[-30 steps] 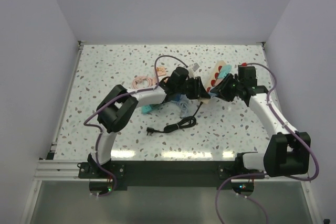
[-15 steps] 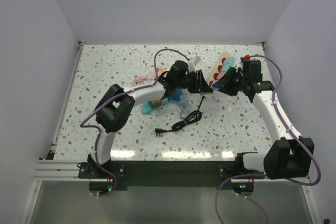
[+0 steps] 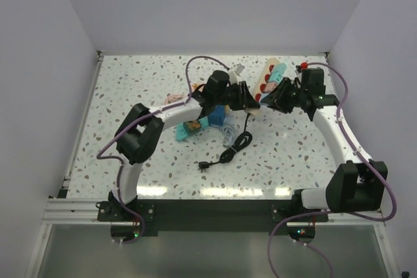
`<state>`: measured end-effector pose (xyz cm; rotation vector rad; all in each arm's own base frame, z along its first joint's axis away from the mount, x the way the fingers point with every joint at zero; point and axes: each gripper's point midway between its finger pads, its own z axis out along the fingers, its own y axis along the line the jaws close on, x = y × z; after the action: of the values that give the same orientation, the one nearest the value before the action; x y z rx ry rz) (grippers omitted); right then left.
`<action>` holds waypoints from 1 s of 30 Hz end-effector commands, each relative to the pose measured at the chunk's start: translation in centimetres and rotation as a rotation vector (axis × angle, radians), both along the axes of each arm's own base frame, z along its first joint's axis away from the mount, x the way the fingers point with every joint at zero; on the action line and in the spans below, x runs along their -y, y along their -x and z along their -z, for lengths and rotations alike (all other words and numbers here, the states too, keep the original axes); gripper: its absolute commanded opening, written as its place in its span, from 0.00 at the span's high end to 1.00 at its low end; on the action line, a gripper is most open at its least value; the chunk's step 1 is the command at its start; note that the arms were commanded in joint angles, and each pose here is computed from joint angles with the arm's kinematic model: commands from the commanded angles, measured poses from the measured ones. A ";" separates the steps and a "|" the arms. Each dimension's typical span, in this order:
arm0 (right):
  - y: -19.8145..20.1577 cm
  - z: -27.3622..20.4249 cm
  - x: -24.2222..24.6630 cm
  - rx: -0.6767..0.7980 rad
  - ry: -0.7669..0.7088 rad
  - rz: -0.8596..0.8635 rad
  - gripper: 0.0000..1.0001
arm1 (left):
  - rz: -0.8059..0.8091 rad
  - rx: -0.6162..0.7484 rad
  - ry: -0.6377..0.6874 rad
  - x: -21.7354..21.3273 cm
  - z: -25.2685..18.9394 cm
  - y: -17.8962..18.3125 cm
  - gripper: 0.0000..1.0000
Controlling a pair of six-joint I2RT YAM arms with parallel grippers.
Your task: Pull the plug off the socket
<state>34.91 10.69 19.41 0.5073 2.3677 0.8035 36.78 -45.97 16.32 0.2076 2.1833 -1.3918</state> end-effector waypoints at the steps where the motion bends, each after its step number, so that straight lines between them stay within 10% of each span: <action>1: 1.6 -0.1 -0.7 0.089 -0.015 0.073 1.00 | -0.331 -0.040 -0.124 -7.0 3.8 -8.5 1.00; 13: 3.5 0.9 2.9 0.071 0.133 0.216 1.00 | -0.317 -0.019 -0.126 -6.6 3.2 -9.4 1.00; 30: -7.2 10.8 15.5 -0.168 0.223 0.580 1.00 | -0.104 -0.010 -0.218 -5.2 6.5 -3.3 1.00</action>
<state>38.60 -3.15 6.49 1.1128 2.3715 0.2134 41.01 -40.17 7.39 0.0256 2.3952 -1.0950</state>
